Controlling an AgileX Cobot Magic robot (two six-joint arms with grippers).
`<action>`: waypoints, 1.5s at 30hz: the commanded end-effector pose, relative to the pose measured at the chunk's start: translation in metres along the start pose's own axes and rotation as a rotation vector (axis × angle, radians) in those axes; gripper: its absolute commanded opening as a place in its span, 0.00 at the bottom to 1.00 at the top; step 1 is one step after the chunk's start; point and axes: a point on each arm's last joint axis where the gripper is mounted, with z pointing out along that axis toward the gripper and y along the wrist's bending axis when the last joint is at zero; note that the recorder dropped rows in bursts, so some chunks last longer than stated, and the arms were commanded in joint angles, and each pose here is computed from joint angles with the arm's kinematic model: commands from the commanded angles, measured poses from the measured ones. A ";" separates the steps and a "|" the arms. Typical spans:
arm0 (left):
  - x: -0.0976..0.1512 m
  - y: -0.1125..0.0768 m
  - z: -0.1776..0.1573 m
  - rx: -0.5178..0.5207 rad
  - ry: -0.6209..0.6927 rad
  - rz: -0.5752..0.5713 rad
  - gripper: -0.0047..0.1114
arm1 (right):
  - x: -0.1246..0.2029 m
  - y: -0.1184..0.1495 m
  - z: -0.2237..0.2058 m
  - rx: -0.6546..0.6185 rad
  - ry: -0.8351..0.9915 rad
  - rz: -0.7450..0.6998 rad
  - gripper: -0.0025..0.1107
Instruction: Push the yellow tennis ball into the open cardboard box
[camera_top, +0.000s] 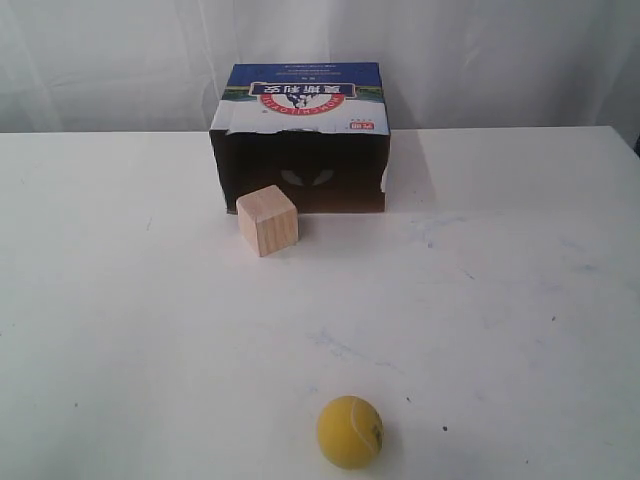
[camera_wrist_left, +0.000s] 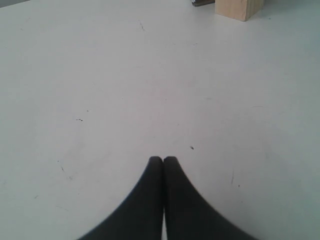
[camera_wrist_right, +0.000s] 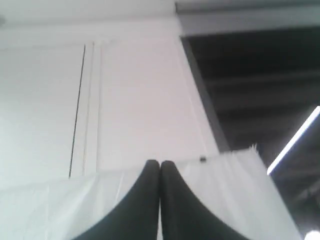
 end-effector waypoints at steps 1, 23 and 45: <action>0.001 -0.001 0.000 0.008 -0.004 -0.005 0.04 | 0.144 -0.018 -0.004 0.098 0.715 0.045 0.02; 0.001 -0.001 0.000 0.008 -0.004 -0.005 0.04 | 0.099 0.067 -0.125 -0.585 2.016 0.530 0.02; 0.001 -0.001 0.000 0.008 -0.004 -0.005 0.04 | 0.191 0.154 -0.240 -1.081 2.349 0.235 0.02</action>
